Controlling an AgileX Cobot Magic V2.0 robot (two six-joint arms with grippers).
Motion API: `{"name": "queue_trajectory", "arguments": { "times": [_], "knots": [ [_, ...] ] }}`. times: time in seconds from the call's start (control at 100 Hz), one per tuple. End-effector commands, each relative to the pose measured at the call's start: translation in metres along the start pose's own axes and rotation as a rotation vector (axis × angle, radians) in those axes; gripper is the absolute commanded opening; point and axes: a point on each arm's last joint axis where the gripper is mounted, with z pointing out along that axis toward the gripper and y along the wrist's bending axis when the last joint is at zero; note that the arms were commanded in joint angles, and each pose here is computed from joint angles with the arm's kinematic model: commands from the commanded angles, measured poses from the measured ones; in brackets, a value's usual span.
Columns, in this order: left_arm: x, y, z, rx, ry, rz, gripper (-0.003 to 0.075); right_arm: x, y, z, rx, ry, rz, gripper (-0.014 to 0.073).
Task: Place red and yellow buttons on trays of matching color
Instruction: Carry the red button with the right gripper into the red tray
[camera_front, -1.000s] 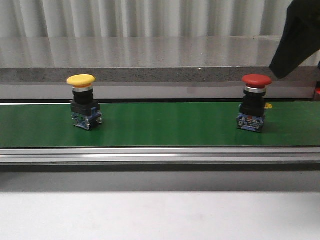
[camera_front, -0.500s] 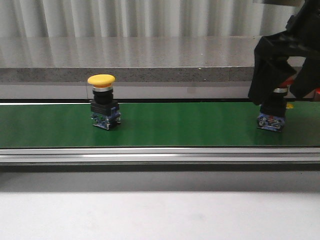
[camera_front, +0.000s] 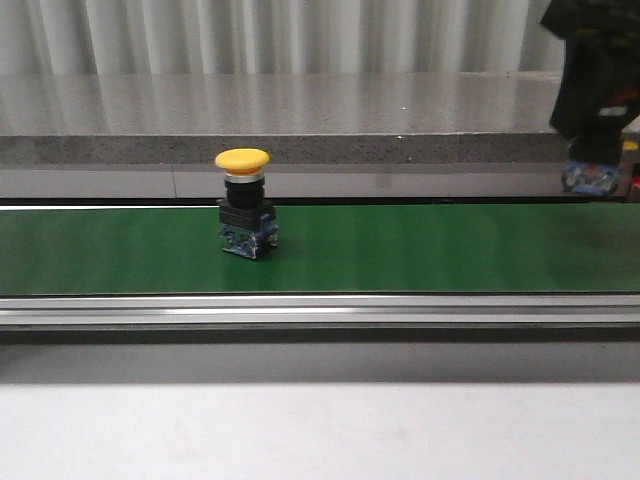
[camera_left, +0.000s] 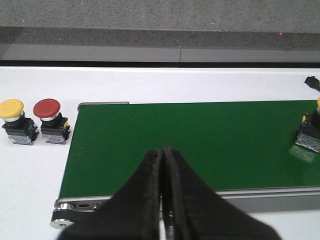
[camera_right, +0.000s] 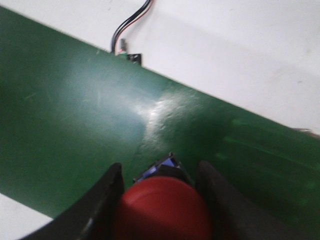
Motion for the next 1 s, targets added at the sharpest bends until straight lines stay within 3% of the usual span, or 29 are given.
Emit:
{"name": "queue_trajectory", "arguments": {
  "times": [0.0,0.24,0.48,0.74,0.99],
  "knots": [
    [-0.015,-0.002,-0.004,0.014,-0.102,-0.005,-0.002,-0.015,-0.023,-0.036,0.061,-0.125,0.036,0.0049],
    [-0.015,-0.002,-0.004,0.014,-0.102,-0.005,-0.002,-0.028,-0.097,-0.063,0.212,-0.241,0.188,0.0049],
    [-0.015,-0.002,-0.004,0.014,-0.102,-0.005,-0.002,-0.044,-0.157,-0.035,0.265,-0.234,0.267,0.0049],
    [-0.015,-0.002,-0.004,0.014,-0.102,-0.005,-0.002,-0.062,-0.196,0.007,0.265,-0.205,0.29,0.0049],
    [-0.015,-0.002,-0.004,0.014,-0.102,-0.005,-0.002,-0.075,-0.217,0.033,0.269,-0.207,0.285,0.0049]
  ]
}}
